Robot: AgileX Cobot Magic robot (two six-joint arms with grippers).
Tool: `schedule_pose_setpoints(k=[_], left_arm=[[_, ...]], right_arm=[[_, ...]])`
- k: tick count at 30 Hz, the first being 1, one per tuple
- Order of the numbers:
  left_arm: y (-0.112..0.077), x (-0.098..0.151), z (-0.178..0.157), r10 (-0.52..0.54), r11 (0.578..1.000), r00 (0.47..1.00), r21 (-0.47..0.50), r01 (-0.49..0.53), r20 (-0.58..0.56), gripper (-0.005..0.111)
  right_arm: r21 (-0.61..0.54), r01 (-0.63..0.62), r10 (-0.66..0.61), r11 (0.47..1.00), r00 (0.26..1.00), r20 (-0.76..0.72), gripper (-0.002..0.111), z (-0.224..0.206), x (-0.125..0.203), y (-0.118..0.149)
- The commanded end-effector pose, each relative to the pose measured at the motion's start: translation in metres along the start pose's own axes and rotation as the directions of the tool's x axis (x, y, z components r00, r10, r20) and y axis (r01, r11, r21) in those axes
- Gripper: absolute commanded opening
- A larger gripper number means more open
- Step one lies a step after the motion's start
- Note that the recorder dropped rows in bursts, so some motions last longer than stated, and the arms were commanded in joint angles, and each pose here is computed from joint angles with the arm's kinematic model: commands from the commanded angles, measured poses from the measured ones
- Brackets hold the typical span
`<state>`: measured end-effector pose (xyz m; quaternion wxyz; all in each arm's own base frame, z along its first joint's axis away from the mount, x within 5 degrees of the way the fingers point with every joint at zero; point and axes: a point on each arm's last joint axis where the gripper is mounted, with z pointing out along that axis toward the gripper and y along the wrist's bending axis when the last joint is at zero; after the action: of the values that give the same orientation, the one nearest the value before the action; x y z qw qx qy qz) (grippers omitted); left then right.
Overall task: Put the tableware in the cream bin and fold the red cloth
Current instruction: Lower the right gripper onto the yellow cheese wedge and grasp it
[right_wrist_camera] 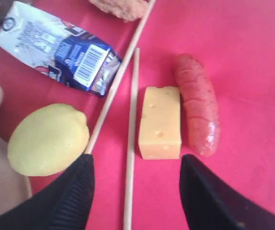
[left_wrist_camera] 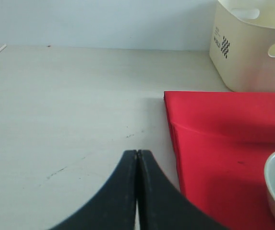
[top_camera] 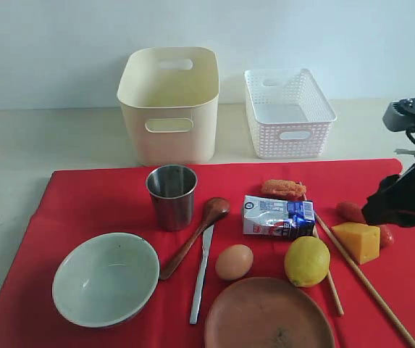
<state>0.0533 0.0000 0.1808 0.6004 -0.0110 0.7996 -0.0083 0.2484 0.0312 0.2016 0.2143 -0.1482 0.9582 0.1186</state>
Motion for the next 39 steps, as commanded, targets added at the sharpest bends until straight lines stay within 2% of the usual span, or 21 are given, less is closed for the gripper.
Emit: schedule_pose_setpoints(k=[1, 6, 13, 24, 36, 39], left_arm=[[0.000, 0.000, 0.000, 0.003, 1.000, 1.000, -0.001, -0.003, 0.017, 0.000], [0.000, 0.000, 0.000, 0.003, 1.000, 1.000, -0.001, -0.003, 0.017, 0.000], [0.000, 0.000, 0.000, 0.003, 1.000, 1.000, -0.001, -0.003, 0.017, 0.000], [0.000, 0.000, 0.000, 0.003, 1.000, 1.000, -0.001, -0.003, 0.017, 0.000], [0.000, 0.000, 0.000, 0.003, 1.000, 1.000, -0.001, -0.003, 0.017, 0.000], [0.000, 0.000, 0.000, 0.003, 1.000, 1.000, -0.001, -0.003, 0.017, 0.000]], right_arm=[[0.022, -0.046, 0.048, 0.999, 0.996, -0.078, 0.053, 0.008, -0.011, -0.006], [0.027, 0.061, -0.057, 0.998, 0.987, -0.147, 0.053, 0.025, -0.013, 0.007], [0.115, 0.106, -0.080, 0.988, 0.975, -0.205, 0.053, 0.041, -0.019, 0.012], [0.133, 0.091, -0.055, 0.987, 0.966, -0.253, 0.053, 0.063, -0.028, 0.004], [0.106, 0.072, -0.027, 0.992, 0.925, -0.379, 0.052, 0.092, -0.023, -0.001], [0.106, 0.046, 0.002, 0.993, 0.911, -0.412, 0.041, 0.089, -0.027, -0.001]])
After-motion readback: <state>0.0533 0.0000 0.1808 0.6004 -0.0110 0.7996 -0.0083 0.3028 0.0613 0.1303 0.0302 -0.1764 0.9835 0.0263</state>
